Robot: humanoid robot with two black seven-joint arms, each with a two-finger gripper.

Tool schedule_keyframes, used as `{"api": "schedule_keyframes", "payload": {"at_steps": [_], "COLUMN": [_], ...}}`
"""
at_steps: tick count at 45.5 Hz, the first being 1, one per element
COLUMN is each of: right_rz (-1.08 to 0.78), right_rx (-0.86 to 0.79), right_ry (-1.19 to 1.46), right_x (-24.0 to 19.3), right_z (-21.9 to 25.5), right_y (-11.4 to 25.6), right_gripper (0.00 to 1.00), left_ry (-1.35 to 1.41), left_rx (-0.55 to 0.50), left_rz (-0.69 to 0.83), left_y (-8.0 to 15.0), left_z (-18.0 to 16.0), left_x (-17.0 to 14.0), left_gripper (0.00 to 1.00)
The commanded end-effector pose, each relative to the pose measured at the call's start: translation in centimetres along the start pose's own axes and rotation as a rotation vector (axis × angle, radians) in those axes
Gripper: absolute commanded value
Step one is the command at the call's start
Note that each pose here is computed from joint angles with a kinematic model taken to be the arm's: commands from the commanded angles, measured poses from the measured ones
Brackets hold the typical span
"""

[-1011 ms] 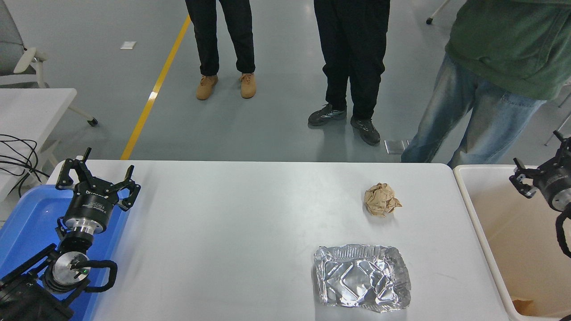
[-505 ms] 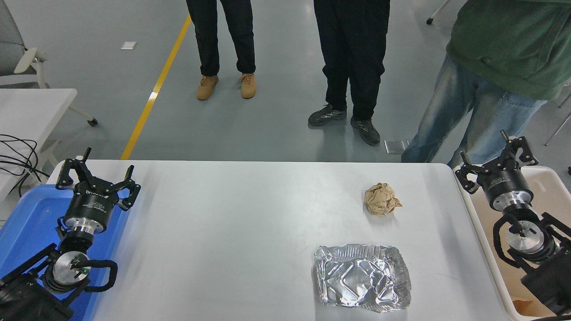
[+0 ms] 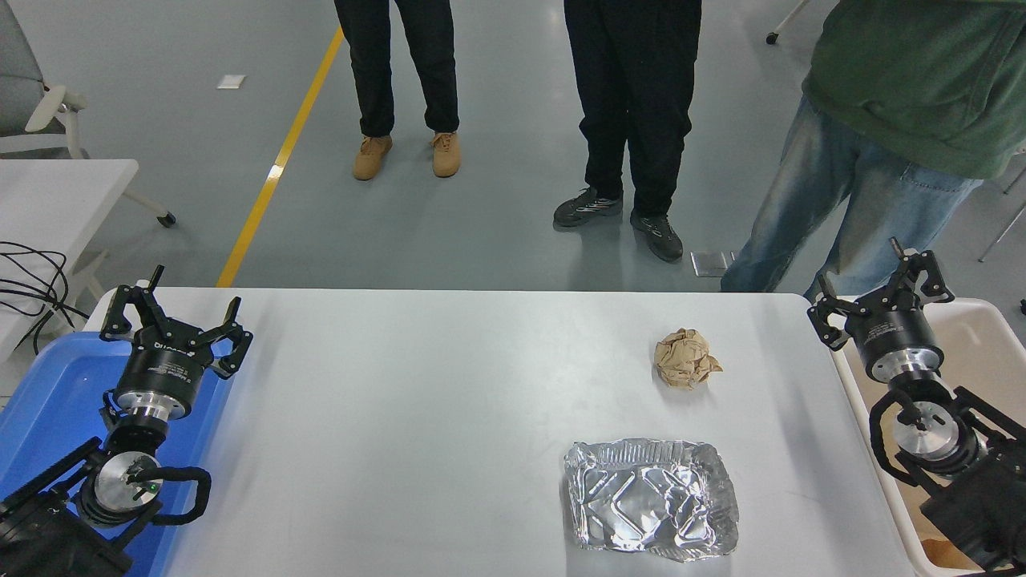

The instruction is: Clean the table surface

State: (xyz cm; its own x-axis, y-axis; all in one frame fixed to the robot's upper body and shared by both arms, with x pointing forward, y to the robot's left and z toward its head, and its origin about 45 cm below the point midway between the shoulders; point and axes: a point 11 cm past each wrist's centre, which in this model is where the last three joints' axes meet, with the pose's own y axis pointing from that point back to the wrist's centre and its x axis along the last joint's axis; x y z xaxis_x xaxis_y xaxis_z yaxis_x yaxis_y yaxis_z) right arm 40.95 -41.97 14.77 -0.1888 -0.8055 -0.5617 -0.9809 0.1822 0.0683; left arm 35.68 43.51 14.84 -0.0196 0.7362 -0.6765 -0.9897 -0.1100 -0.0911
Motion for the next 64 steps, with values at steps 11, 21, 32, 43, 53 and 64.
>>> {"api": "schedule_keyframes", "payload": {"at_steps": [11, 21, 32, 43, 53, 64], "right_rz": [-0.015, -0.208, -0.385, -0.601, -0.751, -0.854], "right_rx": [0.006, -0.102, -0.228, -0.329, -0.384, -0.366], "right_ry": [0.052, 0.14, 0.312, 0.504, 0.679, 0.884], "right_x": [1.0, -2.7, -5.7, -9.2, -10.9, -11.5], "right_z": [-2.3, -2.3, -1.5, -0.5, 0.5, 1.0], "right_y": [0.0, 0.9, 3.2, 6.2, 8.0, 8.3], "right_gripper": [0.99, 0.99, 0.99, 0.99, 0.99, 0.99], "left_ry": [0.0, 0.0, 0.0, 0.0, 0.0, 0.001], "left_rx": [0.0, 0.0, 0.0, 0.0, 0.0, 0.0], "left_rz": [0.0, 0.0, 0.0, 0.0, 0.0, -0.001], "left_y": [0.0, 0.0, 0.0, 0.0, 0.0, 0.0], "left_z": [0.0, 0.0, 0.0, 0.0, 0.0, 0.0], "left_x": [0.0, 0.0, 0.0, 0.0, 0.0, 0.0], "left_gripper": [0.99, 0.99, 0.99, 0.99, 0.99, 0.99]}}
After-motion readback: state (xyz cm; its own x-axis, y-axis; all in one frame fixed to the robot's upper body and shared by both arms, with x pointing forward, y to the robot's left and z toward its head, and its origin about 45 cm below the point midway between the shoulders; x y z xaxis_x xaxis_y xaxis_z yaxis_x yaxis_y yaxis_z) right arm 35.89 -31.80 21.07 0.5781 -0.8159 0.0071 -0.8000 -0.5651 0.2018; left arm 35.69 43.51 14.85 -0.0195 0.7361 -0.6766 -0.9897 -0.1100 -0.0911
